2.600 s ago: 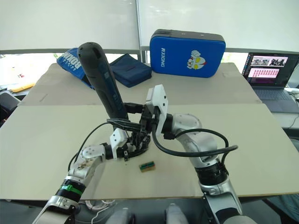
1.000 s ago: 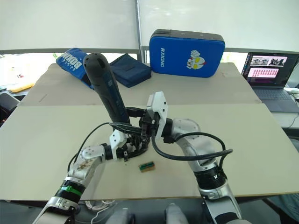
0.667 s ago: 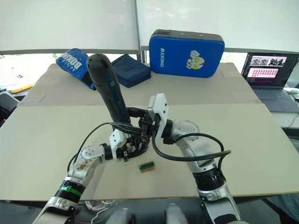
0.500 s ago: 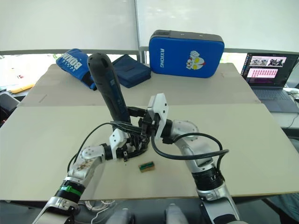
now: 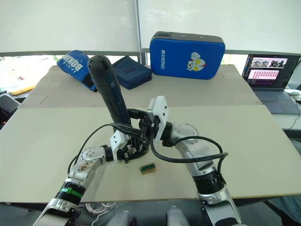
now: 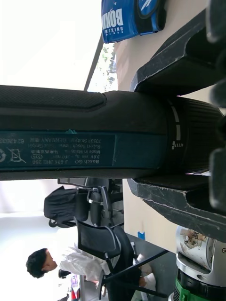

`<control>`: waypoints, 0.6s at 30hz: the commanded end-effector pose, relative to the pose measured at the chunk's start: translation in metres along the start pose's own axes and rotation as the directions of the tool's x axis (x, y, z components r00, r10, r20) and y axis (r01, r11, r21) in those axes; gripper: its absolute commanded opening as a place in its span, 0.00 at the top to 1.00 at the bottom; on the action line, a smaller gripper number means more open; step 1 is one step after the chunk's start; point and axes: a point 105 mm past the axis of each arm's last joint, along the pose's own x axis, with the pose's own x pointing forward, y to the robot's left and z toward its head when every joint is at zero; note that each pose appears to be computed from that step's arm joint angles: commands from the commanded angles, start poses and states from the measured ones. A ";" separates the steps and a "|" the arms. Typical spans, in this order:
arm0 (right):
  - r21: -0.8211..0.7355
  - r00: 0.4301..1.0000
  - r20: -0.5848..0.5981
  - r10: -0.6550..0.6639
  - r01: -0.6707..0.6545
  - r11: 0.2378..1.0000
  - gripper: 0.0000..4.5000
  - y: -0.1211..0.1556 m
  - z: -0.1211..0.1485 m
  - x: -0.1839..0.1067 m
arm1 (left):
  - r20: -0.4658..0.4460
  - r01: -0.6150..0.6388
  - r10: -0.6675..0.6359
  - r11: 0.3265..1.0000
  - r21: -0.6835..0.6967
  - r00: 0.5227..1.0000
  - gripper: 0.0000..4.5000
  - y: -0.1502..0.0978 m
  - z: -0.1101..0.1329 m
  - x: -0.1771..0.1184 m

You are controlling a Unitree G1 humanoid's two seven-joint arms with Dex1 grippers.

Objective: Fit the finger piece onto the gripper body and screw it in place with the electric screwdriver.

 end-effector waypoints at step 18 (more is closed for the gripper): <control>0.041 0.991 -0.126 -0.039 0.044 0.998 0.58 -0.004 -0.033 -0.011 | -0.070 0.025 -0.031 0.997 -0.078 0.997 0.48 -0.011 -0.023 0.000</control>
